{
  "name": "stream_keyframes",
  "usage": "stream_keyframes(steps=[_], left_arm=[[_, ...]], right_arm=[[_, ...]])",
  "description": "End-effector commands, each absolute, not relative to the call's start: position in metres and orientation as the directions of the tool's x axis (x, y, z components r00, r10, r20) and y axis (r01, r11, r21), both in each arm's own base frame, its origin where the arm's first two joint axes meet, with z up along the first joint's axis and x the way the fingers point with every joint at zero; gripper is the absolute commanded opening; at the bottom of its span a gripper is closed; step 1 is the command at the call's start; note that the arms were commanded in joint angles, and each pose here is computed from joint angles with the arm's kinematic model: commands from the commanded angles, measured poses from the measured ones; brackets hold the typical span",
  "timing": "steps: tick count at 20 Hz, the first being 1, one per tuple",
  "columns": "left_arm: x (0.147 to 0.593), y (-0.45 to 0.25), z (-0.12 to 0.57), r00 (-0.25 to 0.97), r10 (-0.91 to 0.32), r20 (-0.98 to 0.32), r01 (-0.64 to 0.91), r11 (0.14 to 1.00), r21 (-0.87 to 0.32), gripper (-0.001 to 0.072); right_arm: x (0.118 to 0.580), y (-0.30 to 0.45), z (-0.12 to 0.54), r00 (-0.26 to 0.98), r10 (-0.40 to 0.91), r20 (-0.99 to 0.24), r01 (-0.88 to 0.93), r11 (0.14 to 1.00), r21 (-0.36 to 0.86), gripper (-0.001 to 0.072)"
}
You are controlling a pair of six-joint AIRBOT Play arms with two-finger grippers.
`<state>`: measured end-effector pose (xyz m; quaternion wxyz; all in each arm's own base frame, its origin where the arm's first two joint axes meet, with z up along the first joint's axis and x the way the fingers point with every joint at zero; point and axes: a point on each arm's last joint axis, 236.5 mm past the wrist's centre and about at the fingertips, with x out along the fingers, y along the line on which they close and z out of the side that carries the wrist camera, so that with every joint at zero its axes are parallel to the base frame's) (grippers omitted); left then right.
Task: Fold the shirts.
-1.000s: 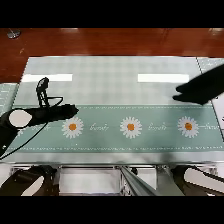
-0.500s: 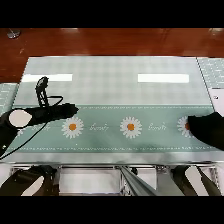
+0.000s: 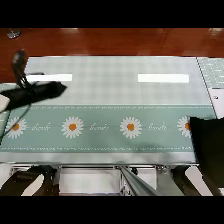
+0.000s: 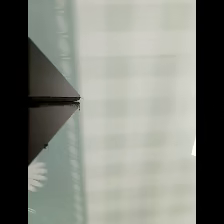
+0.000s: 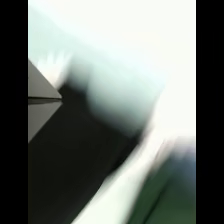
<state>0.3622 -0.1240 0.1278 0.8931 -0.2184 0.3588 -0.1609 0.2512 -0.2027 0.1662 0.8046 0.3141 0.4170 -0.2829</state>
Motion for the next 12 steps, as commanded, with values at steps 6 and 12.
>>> stream_keyframes(steps=[6, 12], left_arm=[[0.378, -0.133, 0.176, 0.637, -0.399, -0.659, 0.292, 0.917, -0.272, 0.0017], [0.359, -0.091, 0.048, 0.453, -0.229, -0.862, 0.147, 0.972, -0.181, 0.0017]], right_arm=[[0.417, 0.054, 0.100, 0.424, 0.203, -0.883, -0.140, 0.977, 0.158, 0.0029], [0.388, 0.068, -0.036, 0.186, 0.002, -0.983, -0.065, 0.998, -0.011, 0.0028]])
